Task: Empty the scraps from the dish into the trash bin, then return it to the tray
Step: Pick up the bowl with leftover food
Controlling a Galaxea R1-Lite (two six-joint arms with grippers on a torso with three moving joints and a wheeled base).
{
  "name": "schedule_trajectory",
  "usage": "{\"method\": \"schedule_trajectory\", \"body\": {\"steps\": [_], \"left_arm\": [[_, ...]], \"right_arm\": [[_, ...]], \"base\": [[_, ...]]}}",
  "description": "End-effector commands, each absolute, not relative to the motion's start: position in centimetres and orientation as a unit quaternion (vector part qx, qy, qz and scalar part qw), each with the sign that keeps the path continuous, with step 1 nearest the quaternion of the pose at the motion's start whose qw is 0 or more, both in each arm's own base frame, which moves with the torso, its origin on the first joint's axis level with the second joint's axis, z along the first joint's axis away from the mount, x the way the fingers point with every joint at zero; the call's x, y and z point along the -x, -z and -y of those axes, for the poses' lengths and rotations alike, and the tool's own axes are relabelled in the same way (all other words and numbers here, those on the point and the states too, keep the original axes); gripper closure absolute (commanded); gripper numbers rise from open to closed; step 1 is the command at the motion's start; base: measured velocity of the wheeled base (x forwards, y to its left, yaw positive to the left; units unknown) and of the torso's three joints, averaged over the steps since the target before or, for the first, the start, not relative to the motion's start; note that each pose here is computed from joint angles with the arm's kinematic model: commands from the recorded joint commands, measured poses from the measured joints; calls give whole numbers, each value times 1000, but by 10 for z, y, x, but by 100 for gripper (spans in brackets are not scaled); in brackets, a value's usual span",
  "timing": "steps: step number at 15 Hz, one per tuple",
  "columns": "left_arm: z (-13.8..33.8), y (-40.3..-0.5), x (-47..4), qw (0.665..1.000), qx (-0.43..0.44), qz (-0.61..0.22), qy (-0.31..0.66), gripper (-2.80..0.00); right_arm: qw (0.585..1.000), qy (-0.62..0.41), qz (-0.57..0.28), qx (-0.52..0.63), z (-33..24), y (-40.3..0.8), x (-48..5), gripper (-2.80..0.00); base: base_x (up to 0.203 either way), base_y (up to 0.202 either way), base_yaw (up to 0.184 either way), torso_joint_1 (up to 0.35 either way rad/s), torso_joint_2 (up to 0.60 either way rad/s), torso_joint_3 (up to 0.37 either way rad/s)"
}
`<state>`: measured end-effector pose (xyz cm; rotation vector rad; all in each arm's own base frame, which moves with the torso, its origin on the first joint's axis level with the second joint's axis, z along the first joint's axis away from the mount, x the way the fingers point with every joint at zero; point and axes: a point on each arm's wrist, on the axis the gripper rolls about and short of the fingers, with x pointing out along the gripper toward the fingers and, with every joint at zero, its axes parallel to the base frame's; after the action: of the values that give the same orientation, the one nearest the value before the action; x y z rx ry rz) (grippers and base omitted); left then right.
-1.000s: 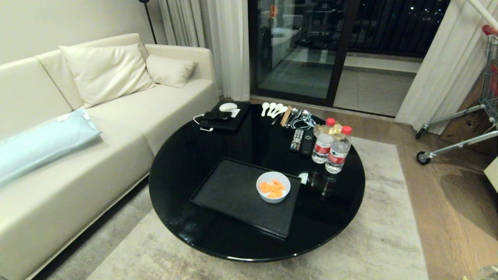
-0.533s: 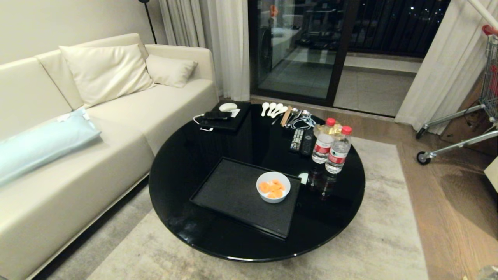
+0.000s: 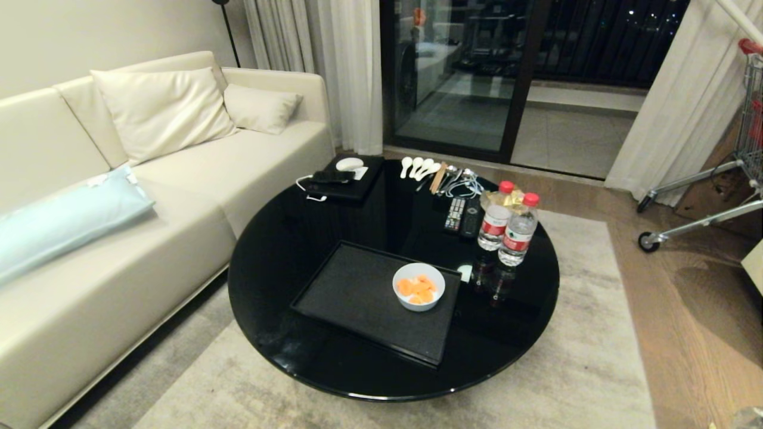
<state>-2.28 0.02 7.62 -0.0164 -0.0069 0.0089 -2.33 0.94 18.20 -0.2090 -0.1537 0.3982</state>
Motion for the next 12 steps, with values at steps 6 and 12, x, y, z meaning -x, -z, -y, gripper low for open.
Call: {"method": "schedule_trajectory", "body": {"steps": [6, 12], "left_arm": [[0, -76, 23, 1000, 8, 4, -5, 0], [0, -76, 23, 1000, 8, 4, -5, 0]], "right_arm": [[933, -329, -60, 136, -19, -227, -97, 0], [855, -485, -85, 163, -124, -254, -193, 0]], "base": [[0, 0, 0, 0, 0, 0], [0, 0, 0, 0, 0, 0]]}}
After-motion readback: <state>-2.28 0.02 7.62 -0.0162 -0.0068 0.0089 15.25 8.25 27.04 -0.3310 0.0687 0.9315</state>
